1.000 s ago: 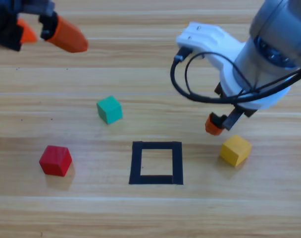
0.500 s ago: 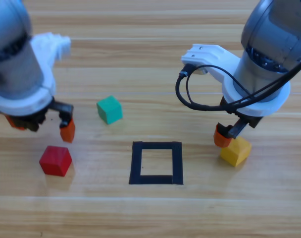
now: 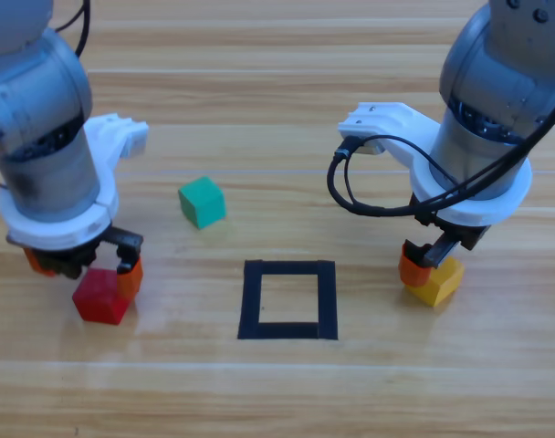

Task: Stack the blocks in the rectangular block: red at the bottom, yellow in the middle, green on top

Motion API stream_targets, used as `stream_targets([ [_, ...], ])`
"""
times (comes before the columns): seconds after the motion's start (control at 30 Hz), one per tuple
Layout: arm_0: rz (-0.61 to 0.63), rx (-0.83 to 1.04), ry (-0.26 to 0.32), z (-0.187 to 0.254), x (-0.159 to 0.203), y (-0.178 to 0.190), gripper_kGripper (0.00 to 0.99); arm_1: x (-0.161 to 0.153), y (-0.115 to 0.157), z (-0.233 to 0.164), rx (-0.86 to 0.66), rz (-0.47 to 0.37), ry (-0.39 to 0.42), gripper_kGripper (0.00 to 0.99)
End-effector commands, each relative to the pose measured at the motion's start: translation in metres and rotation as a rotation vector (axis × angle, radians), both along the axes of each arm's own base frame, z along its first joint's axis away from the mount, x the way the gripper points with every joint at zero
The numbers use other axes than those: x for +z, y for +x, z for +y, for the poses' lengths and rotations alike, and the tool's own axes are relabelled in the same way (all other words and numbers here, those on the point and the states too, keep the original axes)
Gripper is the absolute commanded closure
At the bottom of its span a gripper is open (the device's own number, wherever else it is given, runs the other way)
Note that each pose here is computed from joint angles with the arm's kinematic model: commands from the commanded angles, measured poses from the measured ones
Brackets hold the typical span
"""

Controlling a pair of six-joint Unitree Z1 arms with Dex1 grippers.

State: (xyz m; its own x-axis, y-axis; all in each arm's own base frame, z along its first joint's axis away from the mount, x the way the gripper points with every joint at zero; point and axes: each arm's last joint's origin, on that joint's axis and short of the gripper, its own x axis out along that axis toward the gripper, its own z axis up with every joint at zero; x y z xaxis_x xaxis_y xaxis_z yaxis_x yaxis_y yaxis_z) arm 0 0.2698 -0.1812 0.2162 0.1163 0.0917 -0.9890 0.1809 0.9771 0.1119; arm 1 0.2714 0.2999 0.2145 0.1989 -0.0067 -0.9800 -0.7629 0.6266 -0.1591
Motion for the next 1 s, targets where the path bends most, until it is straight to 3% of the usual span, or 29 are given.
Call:
stream_targets([
  [0.03, 0.036, 0.024, 0.004, 0.004, -0.023, 0.005, 0.054, -0.033, 0.012, 0.000, -0.015, 0.077, -0.071, 0.080],
  [0.47, 0.035, 0.031, -0.008, 0.004, -0.045, 0.005, 0.086, -0.050, 0.020, 0.003, -0.027, 0.140, -0.100, 0.137],
  [0.6, 0.032, 0.037, -0.015, 0.005, -0.047, 0.005, 0.091, -0.052, 0.023, 0.003, -0.032, 0.148, -0.107, 0.226],
  [0.83, 0.028, 0.046, -0.029, 0.009, -0.050, 0.006, 0.329, -0.061, 0.025, 0.006, -0.040, 0.177, -0.136, 0.263],
  [1.0, 0.019, 0.048, -0.043, 0.010, -0.050, 0.007, 0.751, -0.065, 0.030, 0.004, -0.055, 0.189, -0.147, 0.264],
])
